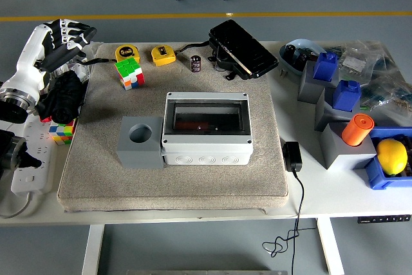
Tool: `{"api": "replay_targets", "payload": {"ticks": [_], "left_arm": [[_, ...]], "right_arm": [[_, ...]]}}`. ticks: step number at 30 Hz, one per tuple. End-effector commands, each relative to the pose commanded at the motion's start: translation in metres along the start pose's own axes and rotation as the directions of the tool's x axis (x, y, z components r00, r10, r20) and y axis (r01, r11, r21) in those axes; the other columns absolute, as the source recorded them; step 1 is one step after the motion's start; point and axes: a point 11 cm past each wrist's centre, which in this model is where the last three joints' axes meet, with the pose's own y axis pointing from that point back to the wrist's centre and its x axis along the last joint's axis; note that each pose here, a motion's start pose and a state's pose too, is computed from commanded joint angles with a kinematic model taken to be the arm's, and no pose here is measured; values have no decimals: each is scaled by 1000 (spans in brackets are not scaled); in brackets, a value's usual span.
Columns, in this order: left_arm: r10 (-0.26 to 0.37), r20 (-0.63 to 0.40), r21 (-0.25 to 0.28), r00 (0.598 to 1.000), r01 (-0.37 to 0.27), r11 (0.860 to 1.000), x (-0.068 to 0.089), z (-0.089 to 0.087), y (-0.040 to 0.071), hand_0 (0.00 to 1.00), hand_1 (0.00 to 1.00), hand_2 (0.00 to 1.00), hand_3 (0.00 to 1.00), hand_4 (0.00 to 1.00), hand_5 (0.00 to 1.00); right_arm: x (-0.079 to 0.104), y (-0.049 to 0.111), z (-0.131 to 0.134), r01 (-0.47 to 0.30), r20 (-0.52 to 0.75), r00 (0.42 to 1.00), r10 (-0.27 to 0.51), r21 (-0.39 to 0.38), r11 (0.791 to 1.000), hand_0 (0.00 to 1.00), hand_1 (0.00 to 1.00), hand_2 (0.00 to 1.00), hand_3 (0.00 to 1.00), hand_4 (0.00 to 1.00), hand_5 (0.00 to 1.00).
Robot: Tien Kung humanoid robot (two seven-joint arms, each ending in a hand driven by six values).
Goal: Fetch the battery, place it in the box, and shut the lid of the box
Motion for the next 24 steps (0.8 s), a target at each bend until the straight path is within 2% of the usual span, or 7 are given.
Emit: {"api": "replay_targets", "payload": {"ticks": [24], "left_arm": [[16, -6, 8, 1000, -16, 1000, 6, -5, 5, 356, 533, 573, 563, 959, 599]], "right_arm": [[-4, 0, 11, 6, -2, 1000, -7, -22, 1000, 736, 707, 707, 729, 998, 614]]}}
